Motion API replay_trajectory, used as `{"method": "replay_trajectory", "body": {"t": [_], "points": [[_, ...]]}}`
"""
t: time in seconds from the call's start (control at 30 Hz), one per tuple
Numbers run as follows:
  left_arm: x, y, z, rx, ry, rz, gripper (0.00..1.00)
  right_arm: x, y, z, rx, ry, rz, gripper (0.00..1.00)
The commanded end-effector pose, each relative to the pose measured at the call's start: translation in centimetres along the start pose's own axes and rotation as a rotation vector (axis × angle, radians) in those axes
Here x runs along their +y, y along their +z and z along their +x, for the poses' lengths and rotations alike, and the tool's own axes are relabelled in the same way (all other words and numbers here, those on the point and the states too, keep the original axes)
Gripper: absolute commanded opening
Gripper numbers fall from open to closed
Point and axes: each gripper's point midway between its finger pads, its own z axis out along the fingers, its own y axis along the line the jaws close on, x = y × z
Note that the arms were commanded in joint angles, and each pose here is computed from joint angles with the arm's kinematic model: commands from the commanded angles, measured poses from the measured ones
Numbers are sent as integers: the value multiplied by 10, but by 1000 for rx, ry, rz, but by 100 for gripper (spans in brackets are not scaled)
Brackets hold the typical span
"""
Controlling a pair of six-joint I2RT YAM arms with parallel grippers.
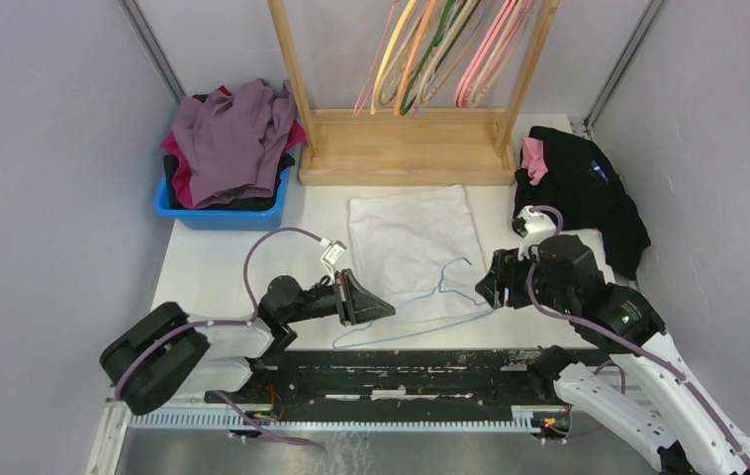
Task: Place the skirt on the hanger
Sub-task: Hang the skirt on the hanger.
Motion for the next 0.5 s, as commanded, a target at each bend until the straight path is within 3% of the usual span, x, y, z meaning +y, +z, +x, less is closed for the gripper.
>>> {"method": "replay_trajectory", "body": {"t": [0.0, 0.3, 0.47], "points": [[-26, 0, -12, -75, 68, 162, 8, 6, -15, -24, -87, 8, -8, 62], [4, 12, 6, -53, 65, 118, 7, 1, -16, -23, -89, 4, 12, 62], [31, 11, 8, -86, 66, 15, 6, 2, -13, -24, -84, 0, 14, 62]]}}
